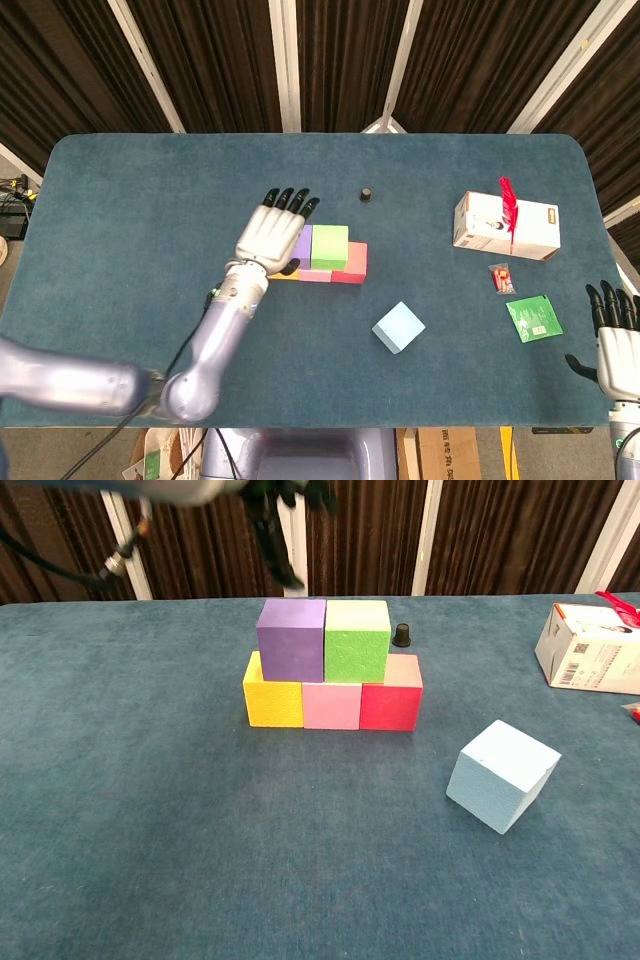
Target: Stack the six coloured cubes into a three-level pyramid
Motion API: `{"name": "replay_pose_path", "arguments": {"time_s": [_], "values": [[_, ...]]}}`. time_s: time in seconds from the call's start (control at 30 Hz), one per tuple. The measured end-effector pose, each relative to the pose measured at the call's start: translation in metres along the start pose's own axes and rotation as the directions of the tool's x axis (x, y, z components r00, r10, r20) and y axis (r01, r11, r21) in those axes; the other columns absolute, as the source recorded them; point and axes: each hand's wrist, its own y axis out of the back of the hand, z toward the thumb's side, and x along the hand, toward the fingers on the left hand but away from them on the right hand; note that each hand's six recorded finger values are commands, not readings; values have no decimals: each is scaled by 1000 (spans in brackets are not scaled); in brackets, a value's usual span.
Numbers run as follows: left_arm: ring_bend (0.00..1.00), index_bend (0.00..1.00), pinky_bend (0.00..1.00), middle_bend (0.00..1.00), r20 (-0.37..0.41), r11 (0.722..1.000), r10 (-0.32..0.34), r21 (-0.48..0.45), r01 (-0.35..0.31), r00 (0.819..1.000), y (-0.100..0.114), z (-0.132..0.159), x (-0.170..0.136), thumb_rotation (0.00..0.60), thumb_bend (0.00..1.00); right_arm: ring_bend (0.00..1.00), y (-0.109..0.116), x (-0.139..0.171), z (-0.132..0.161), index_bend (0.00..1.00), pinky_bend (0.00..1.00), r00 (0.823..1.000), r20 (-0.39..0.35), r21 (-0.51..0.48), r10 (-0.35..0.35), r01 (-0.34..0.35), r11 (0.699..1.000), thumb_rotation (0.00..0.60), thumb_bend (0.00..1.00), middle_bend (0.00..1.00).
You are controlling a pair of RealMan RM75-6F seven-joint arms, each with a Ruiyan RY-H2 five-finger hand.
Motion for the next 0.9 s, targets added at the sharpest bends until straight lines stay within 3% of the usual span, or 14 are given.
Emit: {"name": "replay_pose_path", "arguments": {"time_s": [0.2,0.43,0.53,0.6,0.73,0.9], "values": [[0,82,0,18,59,989,145,-47,-143,988,33,-41,-42,600,351,5,-1,0,6,0,0,1000,-31,-17,6,-7,1000,600,129,27],[0,85,0,21,75,943,329,-79,-323,941,45,-116,-107,600,352,11,-3,-5,18,0,0,991,-126,-92,36,-48,995,600,130,27],[0,86,0,23,76,925,371,-119,-360,926,34,-150,-139,600,352,11,2,-10,26,0,0,980,-190,-101,65,-85,991,600,129,27],[0,86,0,23,69,922,371,-147,-359,926,21,-171,-157,600,352,11,8,-13,33,0,0,972,-225,-90,75,-97,991,600,129,27],[0,87,0,24,42,932,331,-171,-320,943,-14,-220,-196,600,351,15,20,-19,55,0,0,948,-305,-38,86,-103,994,600,129,29],[0,87,0,27,10,952,280,-129,-276,960,-51,-250,-233,600,351,27,25,-25,86,0,0,891,-430,11,144,-154,988,600,129,35]]}}
